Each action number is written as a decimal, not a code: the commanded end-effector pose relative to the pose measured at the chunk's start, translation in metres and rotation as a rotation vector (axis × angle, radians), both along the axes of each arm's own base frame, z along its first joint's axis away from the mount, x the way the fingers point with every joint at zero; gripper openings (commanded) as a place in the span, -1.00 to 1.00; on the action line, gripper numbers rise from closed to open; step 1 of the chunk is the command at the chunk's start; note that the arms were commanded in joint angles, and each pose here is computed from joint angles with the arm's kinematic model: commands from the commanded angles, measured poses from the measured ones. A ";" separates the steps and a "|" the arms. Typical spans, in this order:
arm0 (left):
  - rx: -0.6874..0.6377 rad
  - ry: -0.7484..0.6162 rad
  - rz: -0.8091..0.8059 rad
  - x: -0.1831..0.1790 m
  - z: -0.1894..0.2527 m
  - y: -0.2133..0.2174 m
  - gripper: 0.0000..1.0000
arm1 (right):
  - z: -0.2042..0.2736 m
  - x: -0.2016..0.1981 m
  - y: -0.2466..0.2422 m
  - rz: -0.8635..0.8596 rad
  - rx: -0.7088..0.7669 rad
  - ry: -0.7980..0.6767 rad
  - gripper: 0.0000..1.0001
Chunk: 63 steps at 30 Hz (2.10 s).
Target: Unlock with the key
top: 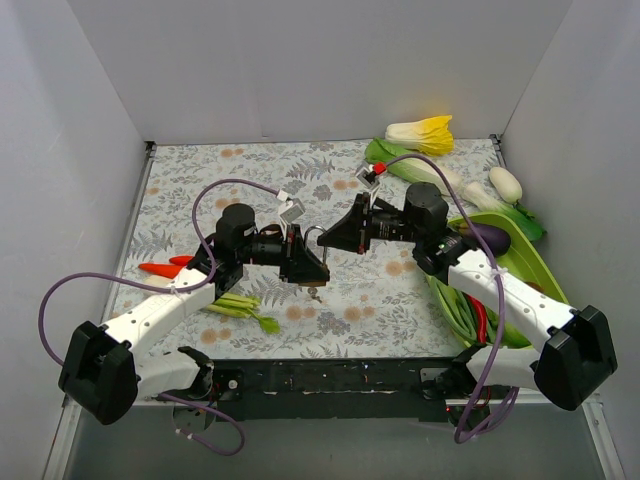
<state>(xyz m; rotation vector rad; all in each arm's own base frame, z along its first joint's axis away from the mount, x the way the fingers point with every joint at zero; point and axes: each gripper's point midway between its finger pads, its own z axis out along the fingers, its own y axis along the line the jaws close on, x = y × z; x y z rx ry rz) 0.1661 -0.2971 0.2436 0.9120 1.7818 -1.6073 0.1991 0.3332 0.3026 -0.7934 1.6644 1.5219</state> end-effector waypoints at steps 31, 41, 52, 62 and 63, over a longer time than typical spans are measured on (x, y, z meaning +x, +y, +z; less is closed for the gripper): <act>-0.101 -0.046 0.304 0.023 0.005 0.014 -0.10 | 0.040 0.012 -0.002 -0.236 0.067 -0.133 -0.97; -0.125 -0.023 0.238 0.011 0.009 0.012 0.10 | 0.059 0.012 -0.010 -0.282 0.103 -0.142 -0.97; -0.097 -0.012 0.334 0.025 0.003 0.016 -0.83 | 0.046 0.031 -0.018 -0.394 0.043 -0.129 -0.97; 0.034 0.037 0.637 0.072 -0.019 0.027 -1.00 | 0.028 0.059 -0.026 -0.633 -0.054 -0.129 -0.97; 0.063 0.059 0.677 0.076 -0.026 0.030 -1.00 | 0.027 0.057 -0.023 -0.642 -0.060 -0.133 -0.97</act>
